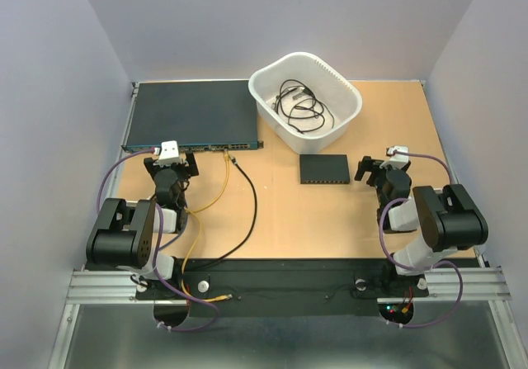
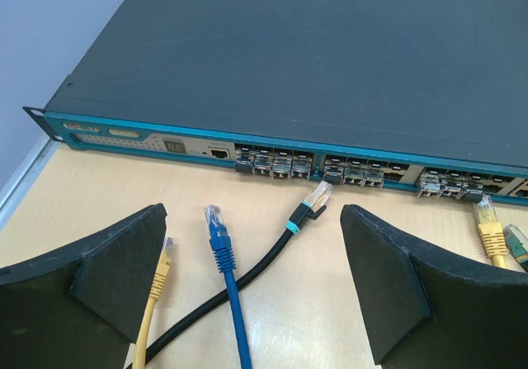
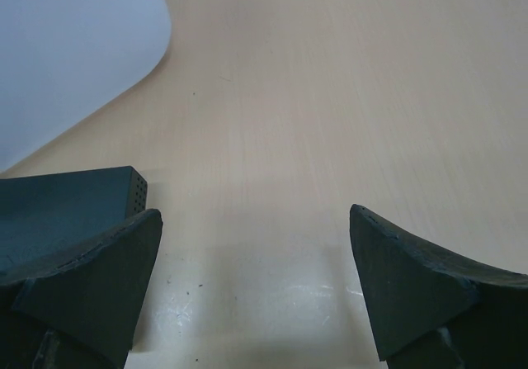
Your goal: Insert the plug into the switch port
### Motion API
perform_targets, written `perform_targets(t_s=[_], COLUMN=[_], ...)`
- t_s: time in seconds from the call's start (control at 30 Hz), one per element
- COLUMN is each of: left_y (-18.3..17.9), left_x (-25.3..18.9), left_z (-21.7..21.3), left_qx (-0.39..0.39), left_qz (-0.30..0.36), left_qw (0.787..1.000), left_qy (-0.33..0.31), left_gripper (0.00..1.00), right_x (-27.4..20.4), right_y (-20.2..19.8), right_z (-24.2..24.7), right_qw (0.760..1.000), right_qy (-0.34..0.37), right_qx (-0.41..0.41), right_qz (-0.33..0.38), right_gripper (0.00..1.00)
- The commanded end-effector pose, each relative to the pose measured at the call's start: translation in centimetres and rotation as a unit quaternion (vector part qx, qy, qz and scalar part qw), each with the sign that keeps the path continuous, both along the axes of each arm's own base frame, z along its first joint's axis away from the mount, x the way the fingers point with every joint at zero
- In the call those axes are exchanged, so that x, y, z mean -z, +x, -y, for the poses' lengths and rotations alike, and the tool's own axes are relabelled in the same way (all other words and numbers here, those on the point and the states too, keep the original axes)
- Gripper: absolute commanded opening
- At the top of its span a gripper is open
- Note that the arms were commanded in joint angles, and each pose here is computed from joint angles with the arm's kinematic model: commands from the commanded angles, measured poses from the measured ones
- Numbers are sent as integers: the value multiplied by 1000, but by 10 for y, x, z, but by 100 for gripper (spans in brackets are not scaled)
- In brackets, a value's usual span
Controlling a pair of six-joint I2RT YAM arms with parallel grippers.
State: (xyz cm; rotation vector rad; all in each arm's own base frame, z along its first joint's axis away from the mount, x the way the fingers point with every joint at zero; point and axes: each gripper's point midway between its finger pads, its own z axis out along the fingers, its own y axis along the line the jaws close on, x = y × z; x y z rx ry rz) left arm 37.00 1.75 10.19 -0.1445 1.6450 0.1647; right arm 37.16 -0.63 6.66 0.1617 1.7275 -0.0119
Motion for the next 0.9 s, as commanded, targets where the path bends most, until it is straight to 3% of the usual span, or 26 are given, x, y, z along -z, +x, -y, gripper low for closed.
perform_targets(t_s=[0.0,0.03,0.07,0.17,0.27,0.3,0.33,0.37,0.43,0.57,0.87], left_y=[10,10,10,10,10,10,10,11,11,11,12], left_x=[-74,-73,-74,-74,-75,-74,-74,-74,-74,-74,-73], left_z=[-1,0,0,0,0,0,0,0,0,0,1], left_qx=[-1,0,0,0,0,2,3,4,3,4,5], left_qz=[143,141,143,142,143,142,142,142,142,142,139], left_qw=[990,990,990,990,990,990,990,990,990,990,990], left_qy=[-5,-5,-6,-5,-5,-6,-6,-6,-5,-6,-6], left_gripper=[99,99,99,99,99,99,99,99,99,99,99], right_x=[-47,-69,-59,-94,-134,-143,-148,-137,-128,-98,-55], right_y=[11,12,8,11,4,1,1,-2,-3,-1,-5], right_z=[0,-3,-6,-22,-56,-62,-60,-63,-69,-74,-56], right_qw=[998,997,999,997,985,974,974,958,948,946,953], right_qy=[-3,-5,-1,63,126,185,185,273,312,310,255], right_qx=[3,-3,-6,-24,-100,-101,-97,-70,-61,-45,5], right_qz=[56,76,41,42,70,78,84,50,9,-83,-162], right_gripper=[100,100,100,100,100,100,100,100,100,100,100])
